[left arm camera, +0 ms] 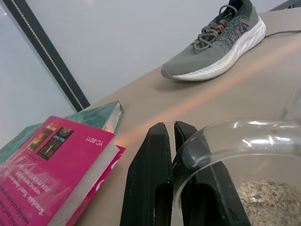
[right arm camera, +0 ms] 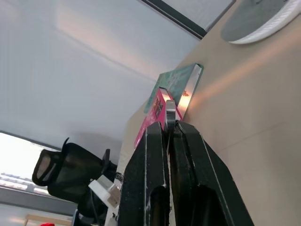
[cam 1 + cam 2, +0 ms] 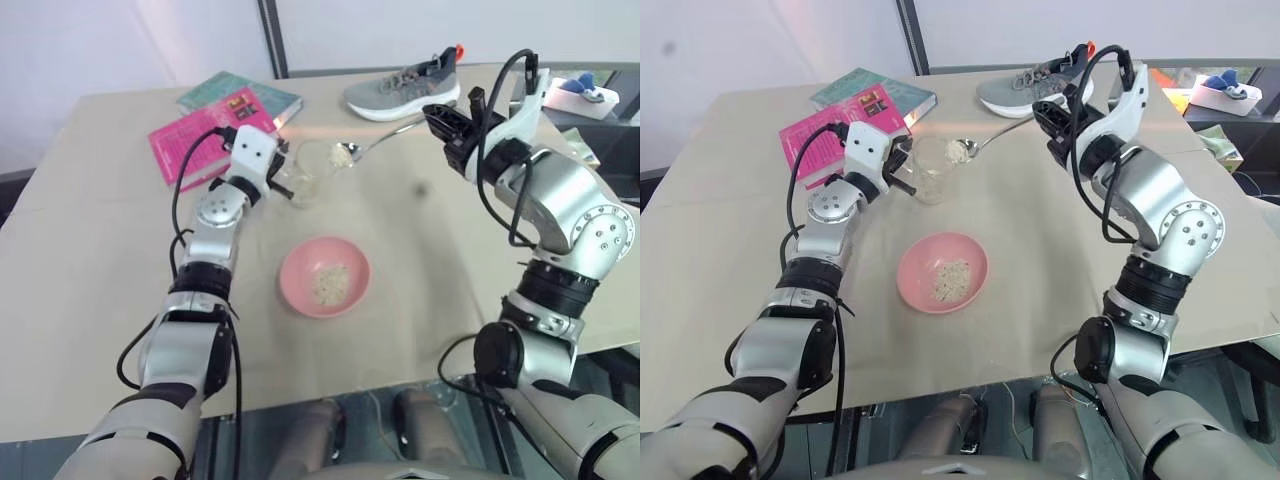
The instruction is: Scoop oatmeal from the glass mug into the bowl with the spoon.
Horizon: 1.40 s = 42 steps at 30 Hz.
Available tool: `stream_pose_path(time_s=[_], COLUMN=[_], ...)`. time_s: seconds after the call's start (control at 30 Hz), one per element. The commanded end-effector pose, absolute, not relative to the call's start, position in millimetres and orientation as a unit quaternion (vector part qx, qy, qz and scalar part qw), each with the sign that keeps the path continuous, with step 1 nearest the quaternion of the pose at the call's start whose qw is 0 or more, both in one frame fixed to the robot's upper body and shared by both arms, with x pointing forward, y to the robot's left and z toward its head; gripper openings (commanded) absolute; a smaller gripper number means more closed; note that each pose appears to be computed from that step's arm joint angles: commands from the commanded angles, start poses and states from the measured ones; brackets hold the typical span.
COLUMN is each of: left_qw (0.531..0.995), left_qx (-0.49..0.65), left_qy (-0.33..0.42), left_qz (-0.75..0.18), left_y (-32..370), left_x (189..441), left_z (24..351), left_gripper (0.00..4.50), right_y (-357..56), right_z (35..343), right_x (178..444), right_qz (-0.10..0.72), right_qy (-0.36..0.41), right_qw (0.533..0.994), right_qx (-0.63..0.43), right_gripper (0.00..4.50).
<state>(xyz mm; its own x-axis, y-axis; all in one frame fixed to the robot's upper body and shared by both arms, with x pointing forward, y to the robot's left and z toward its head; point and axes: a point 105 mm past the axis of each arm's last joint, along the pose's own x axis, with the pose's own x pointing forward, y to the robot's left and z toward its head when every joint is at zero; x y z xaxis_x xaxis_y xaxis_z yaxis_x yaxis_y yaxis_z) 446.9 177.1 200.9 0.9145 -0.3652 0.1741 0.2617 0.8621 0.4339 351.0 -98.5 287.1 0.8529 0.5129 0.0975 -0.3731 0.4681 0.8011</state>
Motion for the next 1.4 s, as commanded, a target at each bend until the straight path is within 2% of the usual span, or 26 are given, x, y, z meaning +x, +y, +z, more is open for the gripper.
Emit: stream_pose_path(time_s=[0.03, 0.5, 0.7, 0.87, 1.07, 1.2, 1.4], left_qw=[0.951, 0.951, 0.951, 0.95, 0.948, 0.946, 0.945], left_qx=[0.207, 0.213, 0.21, 0.209, 0.211, 0.213, 0.216], left_qy=[-0.171, -0.17, -0.174, -0.18, -0.186, -0.188, -0.189], left_qz=[-0.151, -0.144, -0.146, -0.145, -0.149, -0.153, -0.159], left_y=[181.6, 189.0, 189.6, 194.3, 197.4, 198.5, 197.4], left_x=[446.5, 448.8, 446.8, 443.9, 438.7, 435.4, 432.1], left_z=[229.9, 233.2, 233.7, 236.1, 237.2, 236.9, 236.5], left_gripper=[0.04, 0.04, 0.04, 0.04, 0.04, 0.04, 0.04], right_y=[-93.5, -72.2, -65.2, -62.5, -53.0, -48.9, -46.4], right_z=[300.0, 265.0, 252.3, 239.8, 239.3, 244.3, 258.5], right_x=[328.5, 294.6, 284.6, 278.7, 263.7, 258.2, 254.9], right_qz=[0.297, 0.333, 0.356, 0.372, 0.429, 0.451, 0.467], right_qy=[0.063, 0.134, 0.151, 0.106, 0.018, -0.036, -0.108], right_qw=[0.845, 0.839, 0.854, 0.904, 0.903, 0.889, 0.872], right_qx=[0.44, 0.409, 0.349, 0.179, -0.009, -0.072, -0.099], right_gripper=[0.0, 0.0, 0.0, 0.0, 0.0, 0.0, 0.0])
